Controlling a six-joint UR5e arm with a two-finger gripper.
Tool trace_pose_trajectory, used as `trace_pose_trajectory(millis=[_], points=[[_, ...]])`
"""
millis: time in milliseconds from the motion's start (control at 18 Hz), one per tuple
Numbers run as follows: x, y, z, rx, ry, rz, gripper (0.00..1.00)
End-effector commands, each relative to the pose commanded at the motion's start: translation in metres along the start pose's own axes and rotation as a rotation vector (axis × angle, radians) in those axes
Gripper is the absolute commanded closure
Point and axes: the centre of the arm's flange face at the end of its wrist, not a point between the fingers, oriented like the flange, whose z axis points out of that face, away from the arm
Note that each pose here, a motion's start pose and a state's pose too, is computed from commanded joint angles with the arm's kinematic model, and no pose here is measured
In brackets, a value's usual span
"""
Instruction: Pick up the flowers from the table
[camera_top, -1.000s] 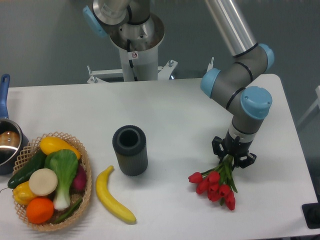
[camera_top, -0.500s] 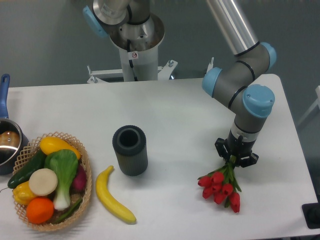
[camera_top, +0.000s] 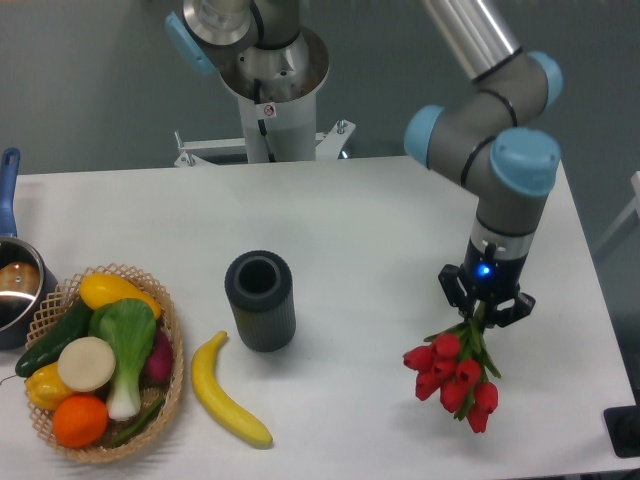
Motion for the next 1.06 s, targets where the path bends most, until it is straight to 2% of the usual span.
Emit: trace_pose_trajectory(millis=[222, 389, 833, 1056], points=[[0.012, -0.032, -0.039, 0.208, 0.030, -0.060, 0.72], [0.016, -0.047, -0.060, 0.329, 0.054, -0.052, 0.72], [0.001, -0.030, -0.088, 0.444, 0.055, -0.099, 0.71], [0.001, -0.028, -0.092, 0.447, 0.051, -0.106, 0.71]])
